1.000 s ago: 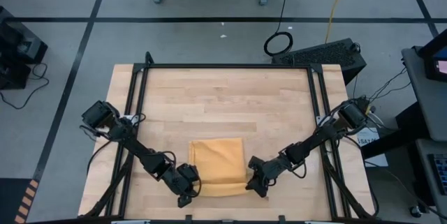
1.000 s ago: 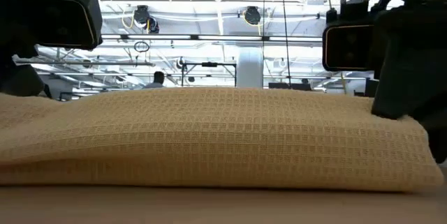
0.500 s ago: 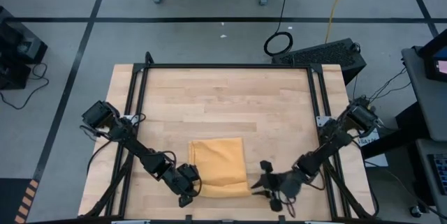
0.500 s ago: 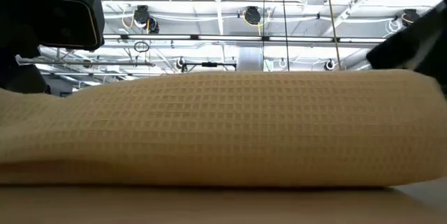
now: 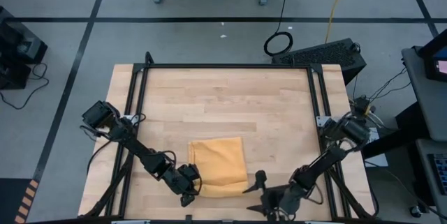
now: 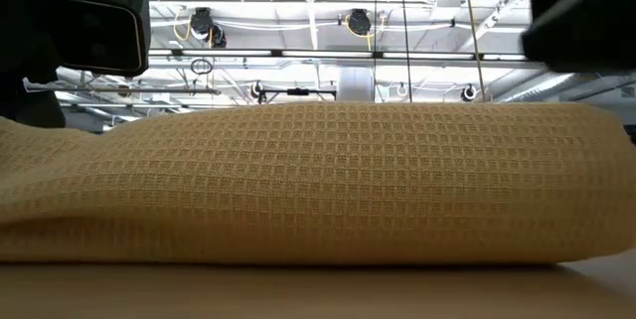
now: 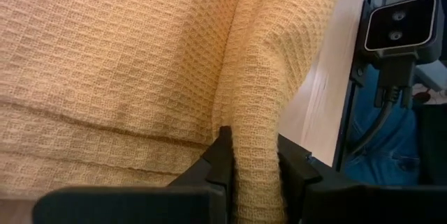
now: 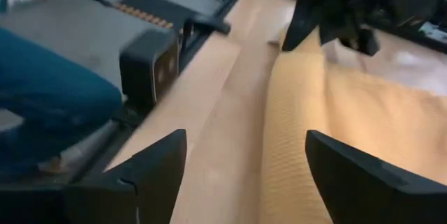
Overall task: Roll towel
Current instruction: Roll the folded yellow towel
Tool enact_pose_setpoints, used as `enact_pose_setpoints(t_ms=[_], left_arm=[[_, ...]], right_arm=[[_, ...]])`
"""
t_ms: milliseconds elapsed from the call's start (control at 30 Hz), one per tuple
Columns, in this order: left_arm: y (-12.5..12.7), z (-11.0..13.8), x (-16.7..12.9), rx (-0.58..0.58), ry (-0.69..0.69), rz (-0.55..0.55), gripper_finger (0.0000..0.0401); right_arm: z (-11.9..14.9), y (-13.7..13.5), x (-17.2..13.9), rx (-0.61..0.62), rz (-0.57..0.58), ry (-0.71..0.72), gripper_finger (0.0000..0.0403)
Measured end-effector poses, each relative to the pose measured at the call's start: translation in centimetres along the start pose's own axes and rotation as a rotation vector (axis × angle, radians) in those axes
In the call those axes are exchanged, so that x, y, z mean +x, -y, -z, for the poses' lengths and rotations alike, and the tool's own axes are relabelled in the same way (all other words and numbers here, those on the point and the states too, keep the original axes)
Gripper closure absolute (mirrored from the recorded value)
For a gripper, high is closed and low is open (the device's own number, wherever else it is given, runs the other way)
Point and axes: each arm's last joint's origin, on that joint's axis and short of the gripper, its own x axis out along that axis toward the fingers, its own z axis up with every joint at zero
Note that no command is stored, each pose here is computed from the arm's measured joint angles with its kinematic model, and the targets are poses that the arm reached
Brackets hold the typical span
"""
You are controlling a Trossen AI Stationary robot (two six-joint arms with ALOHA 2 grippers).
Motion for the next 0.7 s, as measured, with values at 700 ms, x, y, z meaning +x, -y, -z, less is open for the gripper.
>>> enact_pose_setpoints(t_ms=[700], left_arm=[[0.0,0.0,0.0,-0.020,0.000,0.002,0.0340]], right_arm=[[2.5,1.8,4.8,0.014,0.208,-0.082,0.0128]])
